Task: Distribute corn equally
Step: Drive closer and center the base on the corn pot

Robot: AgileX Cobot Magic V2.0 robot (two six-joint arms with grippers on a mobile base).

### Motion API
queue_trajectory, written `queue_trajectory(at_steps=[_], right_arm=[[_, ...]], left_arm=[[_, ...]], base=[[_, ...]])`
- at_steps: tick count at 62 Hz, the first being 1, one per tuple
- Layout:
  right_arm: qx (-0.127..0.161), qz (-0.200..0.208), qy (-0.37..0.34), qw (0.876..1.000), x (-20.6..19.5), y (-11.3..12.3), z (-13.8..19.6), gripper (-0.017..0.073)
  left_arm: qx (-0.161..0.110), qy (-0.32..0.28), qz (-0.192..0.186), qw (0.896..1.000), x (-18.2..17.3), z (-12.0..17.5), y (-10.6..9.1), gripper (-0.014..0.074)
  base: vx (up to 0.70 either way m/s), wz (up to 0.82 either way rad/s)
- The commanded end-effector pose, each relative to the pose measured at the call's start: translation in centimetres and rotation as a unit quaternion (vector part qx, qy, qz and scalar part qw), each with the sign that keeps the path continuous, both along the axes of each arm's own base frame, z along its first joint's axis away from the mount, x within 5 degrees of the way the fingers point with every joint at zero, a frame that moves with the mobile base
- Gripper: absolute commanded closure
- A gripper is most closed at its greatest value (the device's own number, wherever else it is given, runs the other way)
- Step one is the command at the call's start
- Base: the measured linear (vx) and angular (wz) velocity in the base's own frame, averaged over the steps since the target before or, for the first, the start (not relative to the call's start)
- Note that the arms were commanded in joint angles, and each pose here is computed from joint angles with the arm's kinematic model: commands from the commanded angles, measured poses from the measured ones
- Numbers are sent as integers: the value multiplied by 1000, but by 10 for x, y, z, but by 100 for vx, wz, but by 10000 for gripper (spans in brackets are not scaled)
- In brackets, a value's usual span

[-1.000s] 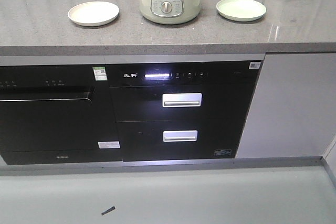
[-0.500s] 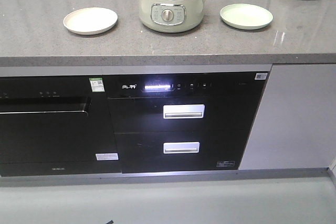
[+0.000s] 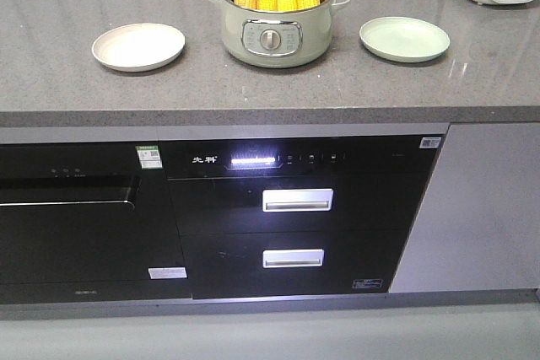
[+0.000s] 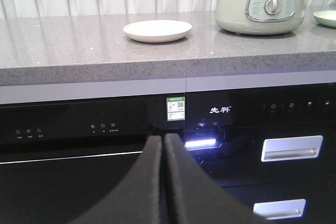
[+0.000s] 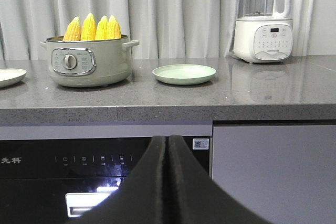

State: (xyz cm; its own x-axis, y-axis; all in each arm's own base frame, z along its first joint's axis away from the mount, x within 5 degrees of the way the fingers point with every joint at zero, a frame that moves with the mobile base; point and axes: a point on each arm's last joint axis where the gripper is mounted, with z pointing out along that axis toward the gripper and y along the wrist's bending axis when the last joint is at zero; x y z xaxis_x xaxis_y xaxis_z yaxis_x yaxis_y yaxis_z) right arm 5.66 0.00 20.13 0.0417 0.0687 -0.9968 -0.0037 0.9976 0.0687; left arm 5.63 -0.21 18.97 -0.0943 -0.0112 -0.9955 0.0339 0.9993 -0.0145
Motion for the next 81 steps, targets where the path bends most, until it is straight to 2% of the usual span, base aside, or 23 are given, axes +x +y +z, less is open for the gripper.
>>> queue_trajectory(at_steps=[1,81], right_arm=[[-10,0,-36,999,-1,0,4,561],[-10,0,-36,999,-1,0,4,561]], left_arm=[[-7,-41,1,999,-1,6,0,601],[-7,-41,1,999,-1,6,0,601]], base=[[14,0],[12,-1]])
